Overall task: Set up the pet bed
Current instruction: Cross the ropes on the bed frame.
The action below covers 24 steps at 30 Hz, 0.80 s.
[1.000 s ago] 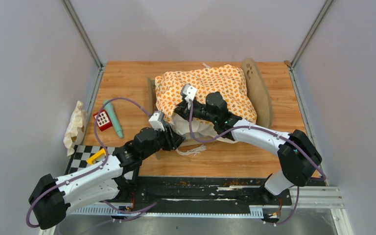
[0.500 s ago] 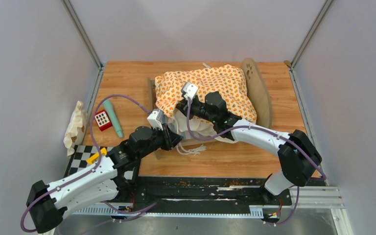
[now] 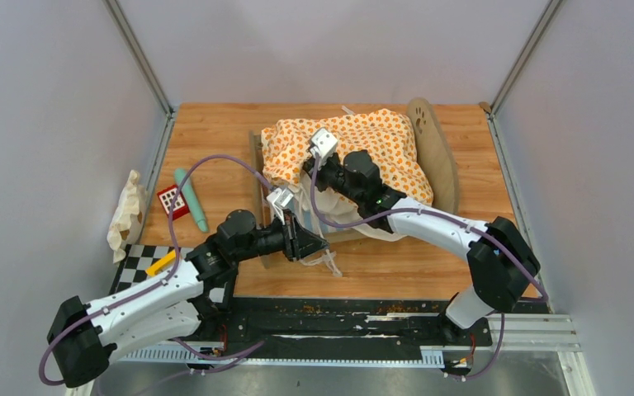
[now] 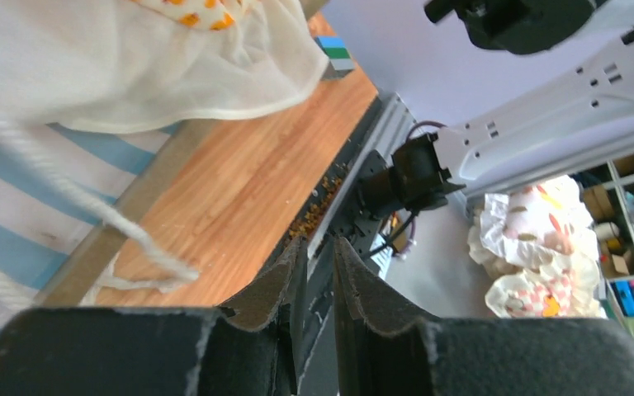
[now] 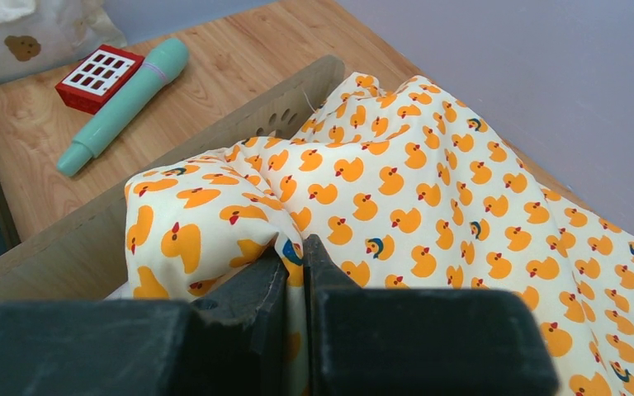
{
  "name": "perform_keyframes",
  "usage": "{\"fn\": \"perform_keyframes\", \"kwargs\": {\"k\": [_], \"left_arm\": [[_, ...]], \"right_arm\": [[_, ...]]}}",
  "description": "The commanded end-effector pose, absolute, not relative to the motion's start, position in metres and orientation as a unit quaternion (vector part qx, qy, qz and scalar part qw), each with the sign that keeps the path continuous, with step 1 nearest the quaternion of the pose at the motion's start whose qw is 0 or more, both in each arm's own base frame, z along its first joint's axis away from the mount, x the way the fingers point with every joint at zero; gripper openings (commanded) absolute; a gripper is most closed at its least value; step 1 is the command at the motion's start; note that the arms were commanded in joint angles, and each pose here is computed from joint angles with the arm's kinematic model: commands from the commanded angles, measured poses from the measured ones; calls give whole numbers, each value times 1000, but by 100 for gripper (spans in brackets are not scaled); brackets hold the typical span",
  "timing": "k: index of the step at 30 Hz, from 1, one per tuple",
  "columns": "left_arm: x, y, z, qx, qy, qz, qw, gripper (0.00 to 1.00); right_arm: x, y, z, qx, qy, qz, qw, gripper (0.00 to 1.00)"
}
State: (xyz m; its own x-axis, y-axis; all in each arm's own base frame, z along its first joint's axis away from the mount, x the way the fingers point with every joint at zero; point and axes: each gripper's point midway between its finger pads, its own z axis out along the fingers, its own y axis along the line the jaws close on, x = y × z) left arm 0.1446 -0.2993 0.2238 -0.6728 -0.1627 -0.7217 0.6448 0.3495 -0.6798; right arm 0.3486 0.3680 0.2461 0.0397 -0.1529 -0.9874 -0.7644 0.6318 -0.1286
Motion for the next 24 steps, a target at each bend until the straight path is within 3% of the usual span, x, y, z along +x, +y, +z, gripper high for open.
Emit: {"fn": "perform_keyframes", "kwargs": {"k": [1, 10, 13, 18, 24], "left_arm": [[122, -300, 249, 224, 694, -577, 368, 26], [133, -256, 200, 186, 770, -467, 392, 28], [140, -259, 200, 158, 761, -481, 407, 33], [166, -265, 209, 113, 757, -467, 443, 50], [193, -267, 198, 63, 772, -427, 465, 55]], "right_arm": [[367, 360, 275, -313, 647, 235, 655, 8], [367, 357, 273, -306, 652, 240, 651, 8], [367, 358, 271, -306, 654, 240, 649, 9], [367, 359, 271, -306, 655, 244, 646, 9], [366, 359, 274, -307, 655, 246, 646, 9]]}}
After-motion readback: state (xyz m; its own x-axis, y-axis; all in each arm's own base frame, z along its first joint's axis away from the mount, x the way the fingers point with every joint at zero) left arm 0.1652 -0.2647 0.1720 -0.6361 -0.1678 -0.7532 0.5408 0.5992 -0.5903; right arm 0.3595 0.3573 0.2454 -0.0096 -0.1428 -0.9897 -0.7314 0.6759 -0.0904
